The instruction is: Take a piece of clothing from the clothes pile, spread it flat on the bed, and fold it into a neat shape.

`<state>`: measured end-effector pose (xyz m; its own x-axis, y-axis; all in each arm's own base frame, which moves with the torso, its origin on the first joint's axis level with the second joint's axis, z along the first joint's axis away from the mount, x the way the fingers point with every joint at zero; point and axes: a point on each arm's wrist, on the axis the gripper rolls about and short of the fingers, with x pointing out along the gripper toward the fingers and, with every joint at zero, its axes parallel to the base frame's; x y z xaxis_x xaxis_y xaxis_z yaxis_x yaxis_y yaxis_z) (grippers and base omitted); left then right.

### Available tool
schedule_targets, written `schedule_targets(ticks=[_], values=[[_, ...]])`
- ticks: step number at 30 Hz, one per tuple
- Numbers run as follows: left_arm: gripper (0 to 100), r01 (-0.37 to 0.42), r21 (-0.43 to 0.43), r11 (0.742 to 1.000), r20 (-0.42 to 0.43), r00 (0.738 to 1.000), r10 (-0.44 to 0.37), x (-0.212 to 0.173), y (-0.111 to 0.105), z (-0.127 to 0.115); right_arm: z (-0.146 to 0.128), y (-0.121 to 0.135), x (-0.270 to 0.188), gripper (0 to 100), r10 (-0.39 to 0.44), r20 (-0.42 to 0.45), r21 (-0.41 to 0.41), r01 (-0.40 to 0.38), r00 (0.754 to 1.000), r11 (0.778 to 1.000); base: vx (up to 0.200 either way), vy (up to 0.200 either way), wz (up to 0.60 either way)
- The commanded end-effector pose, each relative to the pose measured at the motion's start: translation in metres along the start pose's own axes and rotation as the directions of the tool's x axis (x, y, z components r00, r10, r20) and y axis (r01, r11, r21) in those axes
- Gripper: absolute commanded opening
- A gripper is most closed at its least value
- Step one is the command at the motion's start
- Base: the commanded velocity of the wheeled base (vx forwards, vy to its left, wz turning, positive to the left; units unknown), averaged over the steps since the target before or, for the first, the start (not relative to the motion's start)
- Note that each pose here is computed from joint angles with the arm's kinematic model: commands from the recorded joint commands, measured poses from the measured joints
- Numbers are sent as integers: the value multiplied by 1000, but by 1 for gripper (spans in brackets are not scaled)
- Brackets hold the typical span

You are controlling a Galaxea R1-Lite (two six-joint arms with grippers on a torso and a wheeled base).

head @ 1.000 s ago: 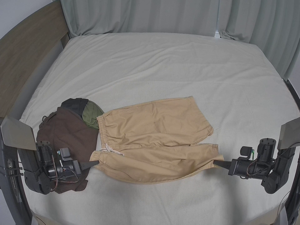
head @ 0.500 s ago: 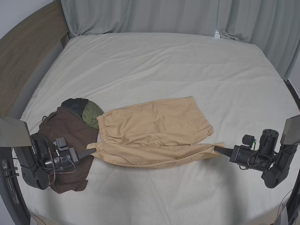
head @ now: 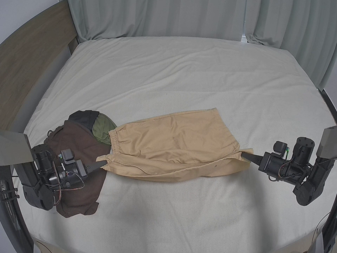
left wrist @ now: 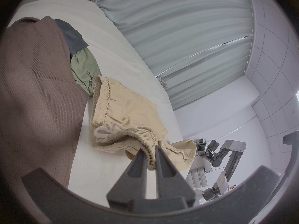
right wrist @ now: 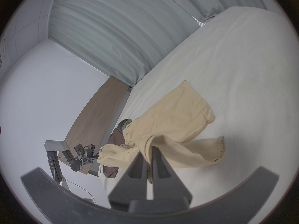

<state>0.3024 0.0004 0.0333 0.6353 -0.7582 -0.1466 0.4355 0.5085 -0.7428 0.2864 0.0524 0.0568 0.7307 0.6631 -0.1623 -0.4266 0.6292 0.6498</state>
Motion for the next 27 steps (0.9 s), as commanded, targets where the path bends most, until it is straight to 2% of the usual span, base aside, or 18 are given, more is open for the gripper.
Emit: schedule_targets(ticks=[1,6,13,18,27], values=[[0,5,15,1000,16,1000,-5,-1,-3,5,4,3,5,0,20,14,-19,-20,1000,1000,0,0,0],[0,2,-23,1000,29,1000,-1,0,-4,8,10,4,11,0,13,48,-32,-11,999,999,0,0,0],[0,2,-26,1000,40,999,-1,1,-4,11,26,7,21,0,48,96,-36,-45,994,998,0,0,0],[0,-16,-35,999,77,997,19,4,-3,17,33,5,26,0,44,103,-36,-40,994,999,0,0,0],[0,-20,-39,999,96,995,24,8,-5,20,51,6,34,0,75,155,-77,-64,985,995,0,0,0]])
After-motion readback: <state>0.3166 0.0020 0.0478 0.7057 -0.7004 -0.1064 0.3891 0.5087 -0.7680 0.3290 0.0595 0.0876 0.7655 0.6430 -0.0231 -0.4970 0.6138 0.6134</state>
